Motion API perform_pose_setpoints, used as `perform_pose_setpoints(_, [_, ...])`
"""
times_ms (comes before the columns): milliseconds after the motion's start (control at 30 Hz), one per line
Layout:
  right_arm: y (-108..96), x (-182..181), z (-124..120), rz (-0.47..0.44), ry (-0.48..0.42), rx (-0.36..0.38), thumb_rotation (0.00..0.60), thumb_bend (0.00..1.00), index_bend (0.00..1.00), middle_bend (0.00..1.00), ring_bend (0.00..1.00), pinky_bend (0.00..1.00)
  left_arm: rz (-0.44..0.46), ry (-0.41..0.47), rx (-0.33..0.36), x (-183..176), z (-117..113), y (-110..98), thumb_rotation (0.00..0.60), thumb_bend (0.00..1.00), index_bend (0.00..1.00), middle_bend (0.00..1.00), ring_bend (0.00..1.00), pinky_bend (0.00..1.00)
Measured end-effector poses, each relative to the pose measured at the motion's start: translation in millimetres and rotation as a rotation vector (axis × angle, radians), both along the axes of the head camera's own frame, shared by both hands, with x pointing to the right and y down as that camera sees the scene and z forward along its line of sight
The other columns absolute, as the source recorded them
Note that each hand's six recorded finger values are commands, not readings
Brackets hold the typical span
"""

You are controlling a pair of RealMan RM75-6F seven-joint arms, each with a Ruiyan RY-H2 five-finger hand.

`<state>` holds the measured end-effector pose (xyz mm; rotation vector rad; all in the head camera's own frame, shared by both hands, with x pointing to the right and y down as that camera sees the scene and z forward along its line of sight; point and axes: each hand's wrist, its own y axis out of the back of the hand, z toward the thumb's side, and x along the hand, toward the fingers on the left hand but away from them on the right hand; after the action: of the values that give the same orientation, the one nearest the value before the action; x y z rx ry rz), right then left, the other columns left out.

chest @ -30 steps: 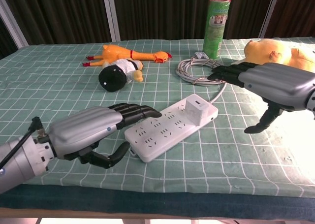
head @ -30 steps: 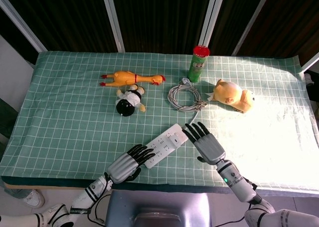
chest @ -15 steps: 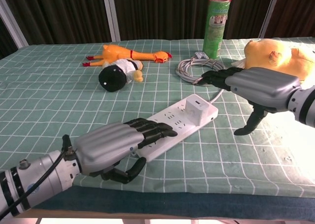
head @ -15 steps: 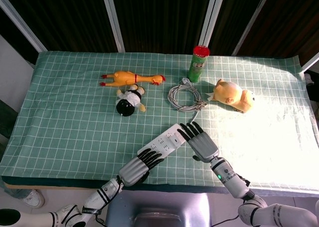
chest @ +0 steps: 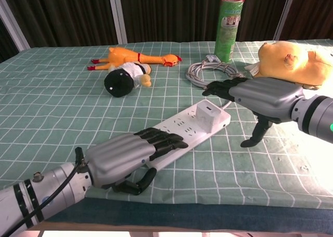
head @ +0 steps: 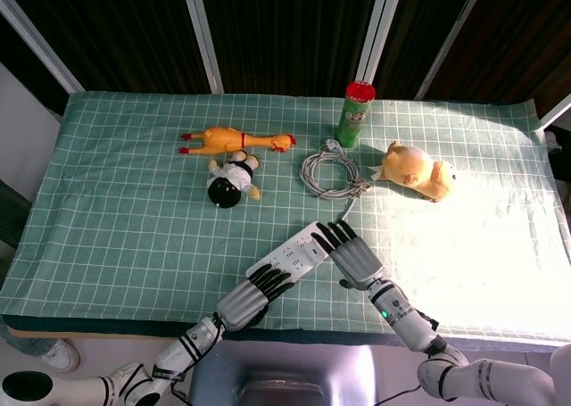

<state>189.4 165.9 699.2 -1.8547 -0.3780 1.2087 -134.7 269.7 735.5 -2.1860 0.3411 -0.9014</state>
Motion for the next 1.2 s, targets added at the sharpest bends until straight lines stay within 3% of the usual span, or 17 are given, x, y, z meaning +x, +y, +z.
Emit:
perform_pose_setpoints(267, [-2.6, -10.6, 5.3, -0.052, 0.019, 0.043, 0.600, 0.16, 0.03, 0.06, 0.00, 0.10, 0.012, -0.017, -0.002, -1.1, 6.4, -0.6, 0.599, 0.73, 0.00, 0.00, 0.00, 0.02])
perform_pose_setpoints(600, [-6.9, -23.0, 11.7, -0.089, 0.031, 0.112, 0.600, 0.24, 0.27, 0.24, 0.06, 0.23, 0.020, -0.025, -0.010, -3.1, 8.0, 1.4, 0.600, 0.73, 0.00, 0.00, 0.00, 0.02])
perform_pose_setpoints(1200, [-8.8, -37.4, 21.8, -0.104, 0.015, 0.173, 0.600, 0.31, 0.45, 0.32, 0.21, 0.38, 0.018, -0.034, -0.013, -7.8, 7.9, 4.3, 0.600, 0.73, 0.00, 0.00, 0.00, 0.02])
